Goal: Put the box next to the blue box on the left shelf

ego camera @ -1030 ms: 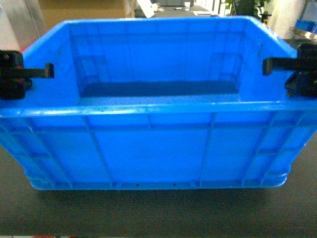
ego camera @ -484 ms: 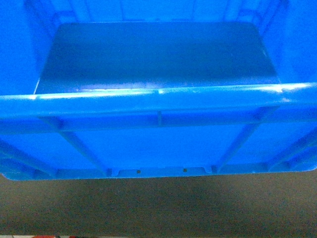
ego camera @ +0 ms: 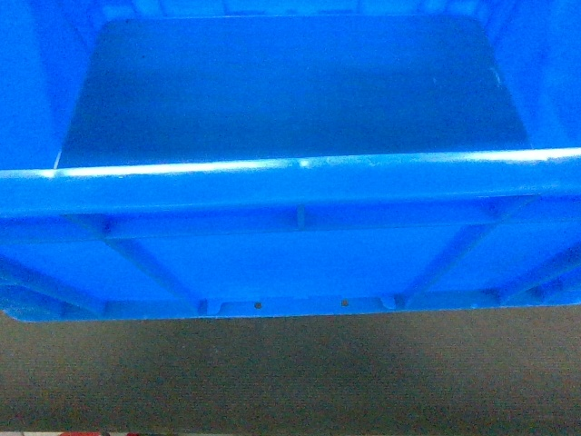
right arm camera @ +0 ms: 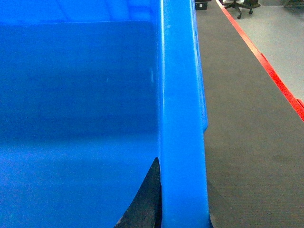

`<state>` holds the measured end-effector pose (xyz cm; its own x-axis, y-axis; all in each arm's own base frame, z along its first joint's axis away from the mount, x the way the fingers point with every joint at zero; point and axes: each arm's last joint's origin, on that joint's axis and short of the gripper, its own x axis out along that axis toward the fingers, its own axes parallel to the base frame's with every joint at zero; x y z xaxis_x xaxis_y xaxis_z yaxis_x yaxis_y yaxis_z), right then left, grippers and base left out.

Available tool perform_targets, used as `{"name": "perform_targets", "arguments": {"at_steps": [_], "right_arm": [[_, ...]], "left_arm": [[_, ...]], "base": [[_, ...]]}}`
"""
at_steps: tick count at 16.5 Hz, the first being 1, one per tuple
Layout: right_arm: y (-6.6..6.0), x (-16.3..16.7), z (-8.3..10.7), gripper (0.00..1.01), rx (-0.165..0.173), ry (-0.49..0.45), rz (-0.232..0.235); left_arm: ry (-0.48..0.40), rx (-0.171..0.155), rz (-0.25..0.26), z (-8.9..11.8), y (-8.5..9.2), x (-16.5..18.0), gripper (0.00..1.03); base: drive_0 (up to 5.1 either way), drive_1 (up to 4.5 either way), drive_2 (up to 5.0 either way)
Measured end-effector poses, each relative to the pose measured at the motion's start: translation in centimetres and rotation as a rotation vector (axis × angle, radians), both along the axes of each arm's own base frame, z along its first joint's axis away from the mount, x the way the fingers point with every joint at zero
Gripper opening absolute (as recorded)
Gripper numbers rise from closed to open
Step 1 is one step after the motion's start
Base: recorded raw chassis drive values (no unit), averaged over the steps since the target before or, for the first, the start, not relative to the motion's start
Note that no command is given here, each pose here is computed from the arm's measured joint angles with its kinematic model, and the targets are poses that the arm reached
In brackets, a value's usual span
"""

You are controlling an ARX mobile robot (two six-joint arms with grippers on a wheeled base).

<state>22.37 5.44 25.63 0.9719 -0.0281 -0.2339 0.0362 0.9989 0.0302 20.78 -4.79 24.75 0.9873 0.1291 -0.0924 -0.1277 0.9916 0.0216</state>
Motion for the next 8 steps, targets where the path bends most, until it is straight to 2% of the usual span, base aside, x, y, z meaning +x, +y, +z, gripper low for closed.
{"name": "perform_targets", "arguments": {"at_steps": [6, 8], "right_arm": [[-0.01, -0.01, -0.03, 0.08, -0.002, 0.003, -0.001], [-0.01, -0.01, -0.02, 0.08, -0.002, 0.002, -0.001]], "left_arm": [[0.000, 0.000, -0.002, 0.00, -0.01, 0.00, 0.17], [0.000, 0.000, -0.002, 0.00, 0.00, 0.00, 0.17]], "base": [[0.0, 0.00, 0.0], [-1.5, -1.46, -1.5]]}}
